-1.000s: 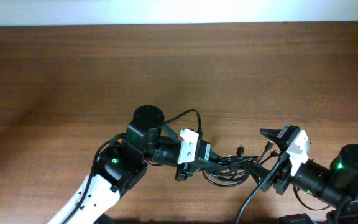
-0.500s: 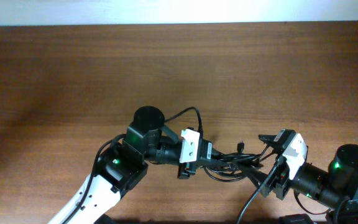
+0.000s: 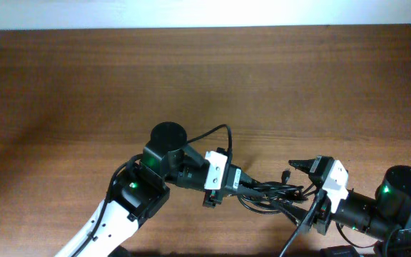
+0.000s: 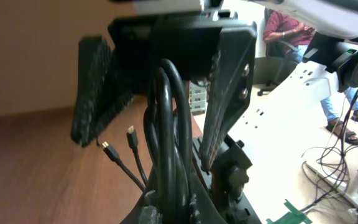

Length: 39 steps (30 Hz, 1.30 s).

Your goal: Untangle cables

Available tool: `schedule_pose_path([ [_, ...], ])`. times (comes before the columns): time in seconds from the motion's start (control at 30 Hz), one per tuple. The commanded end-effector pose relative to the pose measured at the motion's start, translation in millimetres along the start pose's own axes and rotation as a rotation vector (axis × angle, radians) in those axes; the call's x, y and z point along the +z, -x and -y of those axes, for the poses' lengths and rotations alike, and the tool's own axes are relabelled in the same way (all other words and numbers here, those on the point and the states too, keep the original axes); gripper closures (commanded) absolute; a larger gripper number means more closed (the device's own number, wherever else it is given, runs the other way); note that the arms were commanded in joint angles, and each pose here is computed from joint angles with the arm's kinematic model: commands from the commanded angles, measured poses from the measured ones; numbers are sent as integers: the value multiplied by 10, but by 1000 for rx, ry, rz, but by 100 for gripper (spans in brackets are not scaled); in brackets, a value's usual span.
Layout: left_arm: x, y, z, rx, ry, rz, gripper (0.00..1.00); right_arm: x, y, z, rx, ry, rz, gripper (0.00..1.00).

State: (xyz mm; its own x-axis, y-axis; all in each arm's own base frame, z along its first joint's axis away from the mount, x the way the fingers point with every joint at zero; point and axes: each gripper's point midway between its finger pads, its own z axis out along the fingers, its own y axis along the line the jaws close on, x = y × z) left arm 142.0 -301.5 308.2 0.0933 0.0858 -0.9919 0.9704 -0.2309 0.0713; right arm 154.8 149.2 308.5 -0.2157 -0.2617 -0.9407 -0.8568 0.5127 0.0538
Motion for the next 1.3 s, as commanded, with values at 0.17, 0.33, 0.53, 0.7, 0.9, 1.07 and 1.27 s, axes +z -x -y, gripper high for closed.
schedule_pose_path([
  [0.17,-9,204,15,78,-6,39,100,12,-2,-44,-15,31,6,96],
  [0.33,-106,230,-56,-41,31,43,1,12,64,-12,-33,18,28,96],
  [0.53,-600,292,-114,-202,71,71,1,5,192,-26,-85,32,78,96],
  [0.7,-611,175,-27,-322,30,55,1,-40,418,-207,-178,138,179,96],
  [0.9,-585,53,-82,-396,31,39,27,-71,456,-332,-191,210,206,96],
  [1.07,-538,-89,-173,-517,9,31,32,-70,453,-330,-189,209,205,96],
  [1.27,-356,130,25,-347,-115,57,49,1,409,-239,-150,204,177,96],
])
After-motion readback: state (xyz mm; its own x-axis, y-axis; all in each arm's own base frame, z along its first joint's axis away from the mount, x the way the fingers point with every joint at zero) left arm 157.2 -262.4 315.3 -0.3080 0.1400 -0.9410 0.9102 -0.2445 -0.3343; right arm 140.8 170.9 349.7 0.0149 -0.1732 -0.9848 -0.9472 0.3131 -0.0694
